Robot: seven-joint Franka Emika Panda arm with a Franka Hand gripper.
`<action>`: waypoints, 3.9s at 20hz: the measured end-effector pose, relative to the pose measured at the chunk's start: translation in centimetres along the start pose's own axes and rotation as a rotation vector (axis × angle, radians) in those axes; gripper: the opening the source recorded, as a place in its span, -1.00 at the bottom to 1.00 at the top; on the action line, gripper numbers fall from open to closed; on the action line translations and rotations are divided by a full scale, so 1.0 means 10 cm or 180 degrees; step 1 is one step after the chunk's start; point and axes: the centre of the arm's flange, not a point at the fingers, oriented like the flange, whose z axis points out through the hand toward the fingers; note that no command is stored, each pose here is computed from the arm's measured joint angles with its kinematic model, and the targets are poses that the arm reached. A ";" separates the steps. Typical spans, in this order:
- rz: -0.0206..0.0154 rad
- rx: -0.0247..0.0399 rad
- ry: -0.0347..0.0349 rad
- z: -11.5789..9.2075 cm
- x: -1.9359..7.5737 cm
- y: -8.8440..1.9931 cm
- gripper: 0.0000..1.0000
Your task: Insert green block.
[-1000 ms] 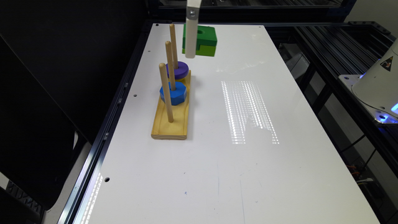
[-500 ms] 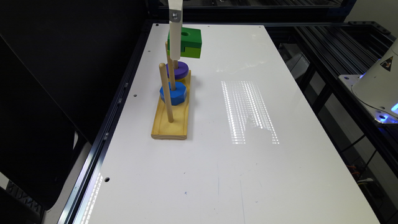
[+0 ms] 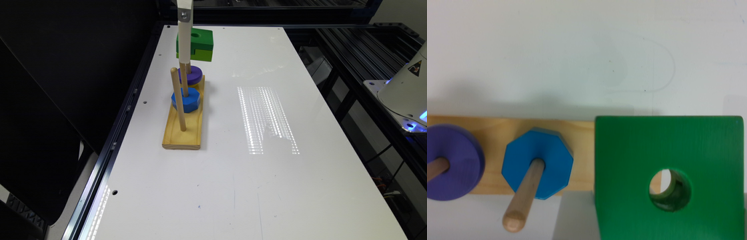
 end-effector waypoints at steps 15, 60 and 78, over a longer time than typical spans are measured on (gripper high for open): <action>-0.0009 0.0009 -0.0012 0.05 -0.057 -0.23 -1.00; -0.0007 -0.0051 -0.0053 0.27 0.003 -0.22 -1.00; 0.0012 -0.0072 -0.0034 0.27 0.060 -0.18 -1.00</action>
